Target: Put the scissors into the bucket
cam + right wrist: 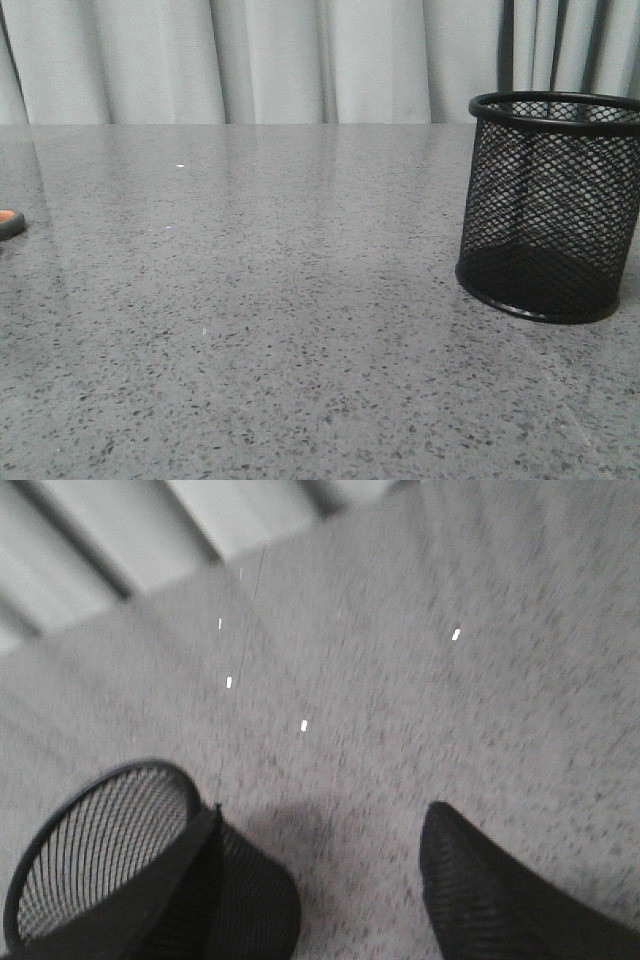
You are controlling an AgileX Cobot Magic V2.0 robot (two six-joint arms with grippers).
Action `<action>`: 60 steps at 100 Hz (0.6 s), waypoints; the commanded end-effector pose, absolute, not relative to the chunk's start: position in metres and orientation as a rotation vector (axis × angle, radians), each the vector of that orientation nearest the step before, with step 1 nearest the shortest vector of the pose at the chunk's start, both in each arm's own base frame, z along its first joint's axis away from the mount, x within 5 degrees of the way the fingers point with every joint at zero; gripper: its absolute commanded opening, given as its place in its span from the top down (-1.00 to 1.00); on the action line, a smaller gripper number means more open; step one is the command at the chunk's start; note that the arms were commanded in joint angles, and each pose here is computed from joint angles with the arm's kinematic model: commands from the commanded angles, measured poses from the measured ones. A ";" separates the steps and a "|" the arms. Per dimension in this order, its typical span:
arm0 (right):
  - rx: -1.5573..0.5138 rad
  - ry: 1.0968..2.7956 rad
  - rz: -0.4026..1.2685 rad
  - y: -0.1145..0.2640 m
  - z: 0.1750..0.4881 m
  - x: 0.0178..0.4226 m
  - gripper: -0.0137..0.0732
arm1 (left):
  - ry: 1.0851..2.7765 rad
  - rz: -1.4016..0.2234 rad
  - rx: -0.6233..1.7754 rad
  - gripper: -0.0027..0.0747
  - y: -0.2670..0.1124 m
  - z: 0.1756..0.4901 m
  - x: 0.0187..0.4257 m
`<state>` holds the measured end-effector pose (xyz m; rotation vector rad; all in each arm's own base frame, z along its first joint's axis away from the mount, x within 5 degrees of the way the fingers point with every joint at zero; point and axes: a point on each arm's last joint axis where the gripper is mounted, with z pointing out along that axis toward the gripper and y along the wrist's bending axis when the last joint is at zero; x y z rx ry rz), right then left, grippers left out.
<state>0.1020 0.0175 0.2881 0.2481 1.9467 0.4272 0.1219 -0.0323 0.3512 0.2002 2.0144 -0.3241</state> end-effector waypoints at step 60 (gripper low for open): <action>0.049 1.900 0.414 0.029 0.304 0.109 -0.24 | 2.121 0.762 1.748 0.12 -0.054 0.368 0.227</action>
